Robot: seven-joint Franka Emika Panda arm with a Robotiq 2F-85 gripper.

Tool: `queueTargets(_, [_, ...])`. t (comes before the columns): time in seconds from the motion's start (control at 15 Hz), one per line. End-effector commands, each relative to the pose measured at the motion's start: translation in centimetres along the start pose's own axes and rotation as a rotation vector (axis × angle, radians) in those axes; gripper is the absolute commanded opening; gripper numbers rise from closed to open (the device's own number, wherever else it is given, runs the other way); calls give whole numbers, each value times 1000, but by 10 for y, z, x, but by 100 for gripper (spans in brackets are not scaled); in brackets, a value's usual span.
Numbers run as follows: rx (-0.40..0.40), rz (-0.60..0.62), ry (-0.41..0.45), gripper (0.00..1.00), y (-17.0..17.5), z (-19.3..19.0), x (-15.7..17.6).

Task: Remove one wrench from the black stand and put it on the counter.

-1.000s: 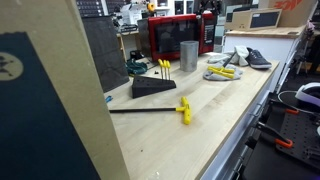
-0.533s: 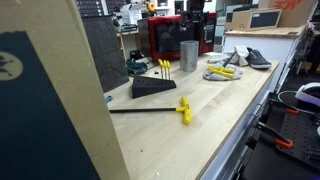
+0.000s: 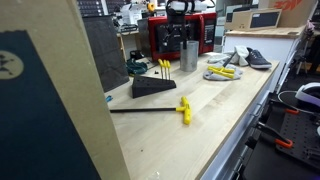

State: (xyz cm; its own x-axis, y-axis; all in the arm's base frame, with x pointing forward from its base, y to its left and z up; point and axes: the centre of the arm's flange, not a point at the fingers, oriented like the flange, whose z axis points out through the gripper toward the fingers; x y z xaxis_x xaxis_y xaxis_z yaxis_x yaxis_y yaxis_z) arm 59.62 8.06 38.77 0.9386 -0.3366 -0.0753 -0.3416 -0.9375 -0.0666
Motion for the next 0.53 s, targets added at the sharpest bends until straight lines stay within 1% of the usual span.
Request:
queueTargets(0.0, [0,26,19,100,-26,3,6])
queueTargets(0.27, [15,6,24,100,-52,-1,2])
queueTargets(0.47, [30,-16,11,100,-69,2,0])
